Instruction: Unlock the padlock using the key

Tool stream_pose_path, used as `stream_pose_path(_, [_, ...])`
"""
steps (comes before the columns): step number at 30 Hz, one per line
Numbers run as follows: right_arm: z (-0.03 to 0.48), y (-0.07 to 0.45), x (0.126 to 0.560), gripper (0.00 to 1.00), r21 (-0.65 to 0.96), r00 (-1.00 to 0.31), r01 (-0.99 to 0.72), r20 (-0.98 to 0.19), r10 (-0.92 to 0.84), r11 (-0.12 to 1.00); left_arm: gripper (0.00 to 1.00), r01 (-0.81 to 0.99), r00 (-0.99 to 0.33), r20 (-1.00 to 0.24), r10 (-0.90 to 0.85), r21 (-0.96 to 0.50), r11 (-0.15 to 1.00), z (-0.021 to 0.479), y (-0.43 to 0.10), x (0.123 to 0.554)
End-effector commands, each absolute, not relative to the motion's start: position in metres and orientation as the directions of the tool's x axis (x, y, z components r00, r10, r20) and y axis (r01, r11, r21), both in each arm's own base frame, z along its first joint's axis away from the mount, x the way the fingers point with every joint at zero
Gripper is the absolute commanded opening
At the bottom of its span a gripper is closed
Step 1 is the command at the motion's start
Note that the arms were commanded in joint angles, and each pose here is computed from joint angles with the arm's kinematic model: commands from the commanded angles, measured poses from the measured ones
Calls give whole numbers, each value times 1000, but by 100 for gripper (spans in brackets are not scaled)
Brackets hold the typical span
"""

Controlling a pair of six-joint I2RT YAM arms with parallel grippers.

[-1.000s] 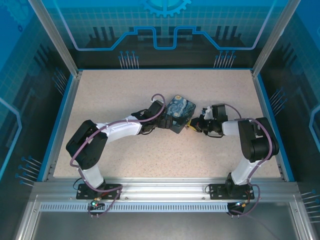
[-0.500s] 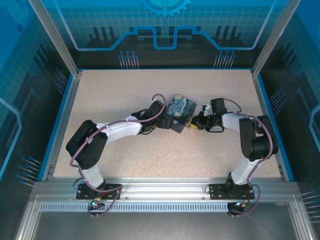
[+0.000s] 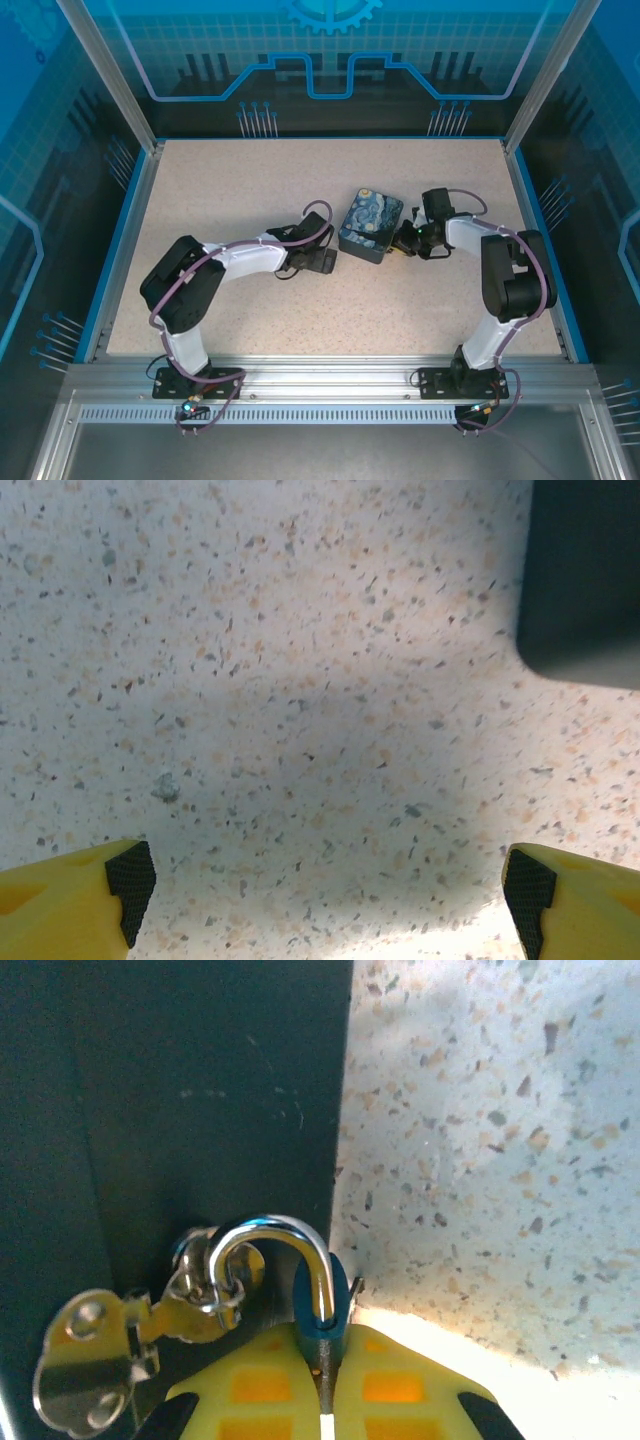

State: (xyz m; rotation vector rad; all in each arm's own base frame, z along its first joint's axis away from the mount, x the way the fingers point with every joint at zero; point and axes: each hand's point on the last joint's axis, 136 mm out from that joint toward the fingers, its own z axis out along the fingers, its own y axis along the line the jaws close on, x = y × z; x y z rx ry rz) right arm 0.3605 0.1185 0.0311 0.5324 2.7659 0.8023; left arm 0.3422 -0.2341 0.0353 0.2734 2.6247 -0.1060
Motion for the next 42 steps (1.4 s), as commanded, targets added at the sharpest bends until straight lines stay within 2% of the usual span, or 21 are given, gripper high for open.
stream_pose_path(1, [31,121,361,0,545,-921,267,-97,377,794,91,218,-864,-464,197,9,976,33,-226,337])
stream_pose_path(8, [38,127,352,0,588,-928,233,-103,358,774,94,210,-845,-508,168,-26,977,60,-226,336])
stream_pose_path(12, [39,129,347,0,601,-931,218,-107,348,769,95,218,-834,-536,135,-94,972,83,-237,336])
stream_pose_path(18, [44,139,345,0,630,-932,202,-112,345,750,96,249,-816,-559,149,-107,963,103,-257,344])
stream_pose_path(30, [47,159,319,0,633,-947,160,-119,299,758,96,270,-814,-549,191,-65,961,95,-288,354])
stream_pose_path(42, [21,150,320,0,613,-940,213,-85,332,761,98,213,-820,-533,211,59,975,71,-279,364])
